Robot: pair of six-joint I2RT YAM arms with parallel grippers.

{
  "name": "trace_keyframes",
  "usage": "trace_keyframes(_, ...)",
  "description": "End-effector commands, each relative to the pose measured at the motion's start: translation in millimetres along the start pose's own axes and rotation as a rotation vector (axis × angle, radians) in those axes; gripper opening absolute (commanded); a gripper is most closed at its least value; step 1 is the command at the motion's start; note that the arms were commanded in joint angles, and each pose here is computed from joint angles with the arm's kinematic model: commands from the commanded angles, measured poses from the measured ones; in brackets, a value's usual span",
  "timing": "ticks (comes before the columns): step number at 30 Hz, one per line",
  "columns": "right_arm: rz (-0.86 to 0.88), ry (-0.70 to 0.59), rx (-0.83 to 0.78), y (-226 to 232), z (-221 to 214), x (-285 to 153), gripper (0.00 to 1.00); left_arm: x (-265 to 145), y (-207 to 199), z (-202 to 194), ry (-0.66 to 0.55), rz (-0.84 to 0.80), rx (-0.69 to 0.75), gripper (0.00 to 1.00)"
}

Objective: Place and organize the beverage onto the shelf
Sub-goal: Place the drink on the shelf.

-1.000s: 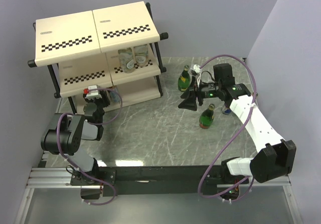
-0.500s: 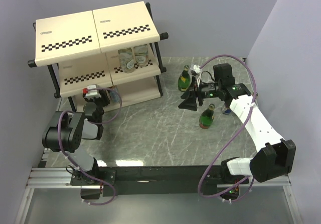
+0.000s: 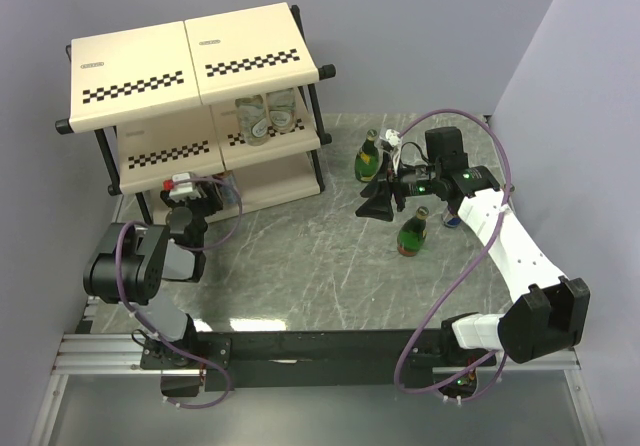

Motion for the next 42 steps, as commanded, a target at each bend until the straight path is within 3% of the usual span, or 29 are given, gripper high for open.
trace_keyframes(1,0.001,-0.019,-0.028,-1.5,5.3,-2.9,0.7,-3.5,-22.7,59.6,-0.33,-0.126,-0.103,0.77)
trace_keyframes(12,0.003,-0.02,-0.028,-0.5,5.7,-3.4,0.7,-17.0,-26.0,71.0,-0.322,-0.135,-0.12,0.91)
trace_keyframes(19,-0.001,-0.02,-0.033,0.0,6.4,-4.2,0.7,-30.0,-23.4,66.0,-0.23,-0.09,-0.173,0.96)
trace_keyframes(31,-0.02,-0.019,-0.032,-1.8,5.9,-6.5,0.7,-50.3,-21.4,66.7,-0.157,-0.057,-0.203,0.98)
trace_keyframes(42,-0.065,0.016,-0.041,-9.2,-0.1,-8.3,0.7,-56.3,-30.0,62.4,0.003,-0.041,-0.276,0.97)
Point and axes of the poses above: each gripper's point midway between its finger pads, its own x axis out along the fingers, its own y axis along the line the jaws close on, z = x × y, the point moved 8 cm from there along -x, back along the fingers, and after that the axes turned 14 degrees about -x, right-handed, at the moved point
